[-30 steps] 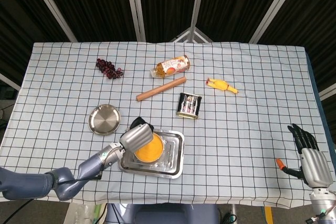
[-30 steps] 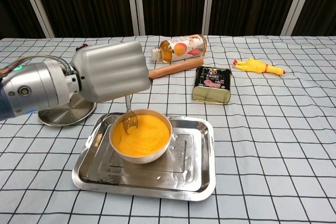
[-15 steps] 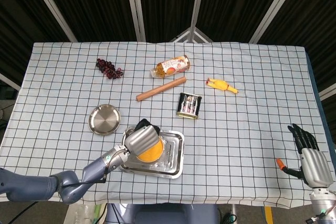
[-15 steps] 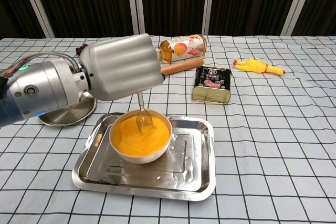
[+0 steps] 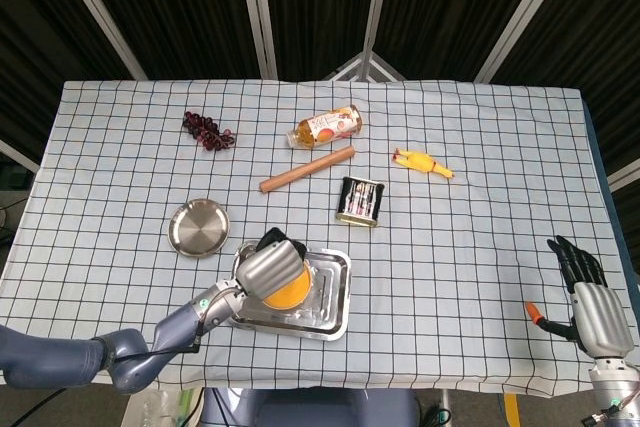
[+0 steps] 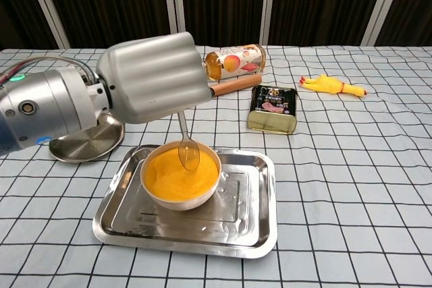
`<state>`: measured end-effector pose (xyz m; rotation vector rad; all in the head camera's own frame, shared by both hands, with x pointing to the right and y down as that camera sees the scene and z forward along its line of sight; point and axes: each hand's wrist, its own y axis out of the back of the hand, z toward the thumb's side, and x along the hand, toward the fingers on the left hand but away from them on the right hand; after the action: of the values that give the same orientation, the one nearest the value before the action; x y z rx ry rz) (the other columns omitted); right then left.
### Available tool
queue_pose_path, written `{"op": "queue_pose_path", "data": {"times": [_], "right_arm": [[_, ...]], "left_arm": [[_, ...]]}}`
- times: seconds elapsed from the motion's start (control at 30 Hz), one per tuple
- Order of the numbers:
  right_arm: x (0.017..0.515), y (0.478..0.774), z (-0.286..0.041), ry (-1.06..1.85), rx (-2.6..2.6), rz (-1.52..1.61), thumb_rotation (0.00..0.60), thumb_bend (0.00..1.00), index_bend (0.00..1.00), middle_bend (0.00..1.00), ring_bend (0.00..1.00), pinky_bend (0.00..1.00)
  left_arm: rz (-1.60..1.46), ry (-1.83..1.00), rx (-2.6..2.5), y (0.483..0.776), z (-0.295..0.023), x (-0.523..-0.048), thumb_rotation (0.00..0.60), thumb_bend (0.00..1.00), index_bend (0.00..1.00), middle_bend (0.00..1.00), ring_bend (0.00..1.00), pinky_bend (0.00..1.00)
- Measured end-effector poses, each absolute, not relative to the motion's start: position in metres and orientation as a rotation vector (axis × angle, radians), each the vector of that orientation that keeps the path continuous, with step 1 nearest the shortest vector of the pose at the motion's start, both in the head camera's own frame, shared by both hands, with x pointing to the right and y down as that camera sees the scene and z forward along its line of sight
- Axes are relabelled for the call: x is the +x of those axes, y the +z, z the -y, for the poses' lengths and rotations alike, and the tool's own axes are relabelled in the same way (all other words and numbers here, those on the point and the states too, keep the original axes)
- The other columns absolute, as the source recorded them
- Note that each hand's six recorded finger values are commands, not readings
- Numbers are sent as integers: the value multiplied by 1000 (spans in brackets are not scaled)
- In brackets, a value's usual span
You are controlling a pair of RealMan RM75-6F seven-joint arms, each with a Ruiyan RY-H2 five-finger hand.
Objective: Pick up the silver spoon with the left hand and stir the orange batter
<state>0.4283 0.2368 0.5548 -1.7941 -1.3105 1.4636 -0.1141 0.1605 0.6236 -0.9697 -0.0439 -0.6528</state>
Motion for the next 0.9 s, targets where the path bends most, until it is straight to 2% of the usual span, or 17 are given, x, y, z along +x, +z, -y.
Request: {"op": "queue_pose_path", "data": {"times": [0.33, 0.7, 0.9], "right_arm": [[429, 554, -236, 1462, -1792, 1318, 600, 339, 0, 0, 0, 0], [428, 555, -236, 1463, -1794, 1312, 600, 339, 0, 0, 0, 0], [429, 555, -236, 1464, -1793, 1313, 600, 339, 0, 0, 0, 0]], "left_arm": [[80, -655, -967, 635, -167, -110, 600, 572, 785, 1000, 1000, 1000], [123, -719, -924, 645, -154, -133, 600, 572, 789, 1000, 1000, 1000], [104, -729, -921, 641, -149, -137, 600, 572, 789, 1000, 1000, 1000]]}}
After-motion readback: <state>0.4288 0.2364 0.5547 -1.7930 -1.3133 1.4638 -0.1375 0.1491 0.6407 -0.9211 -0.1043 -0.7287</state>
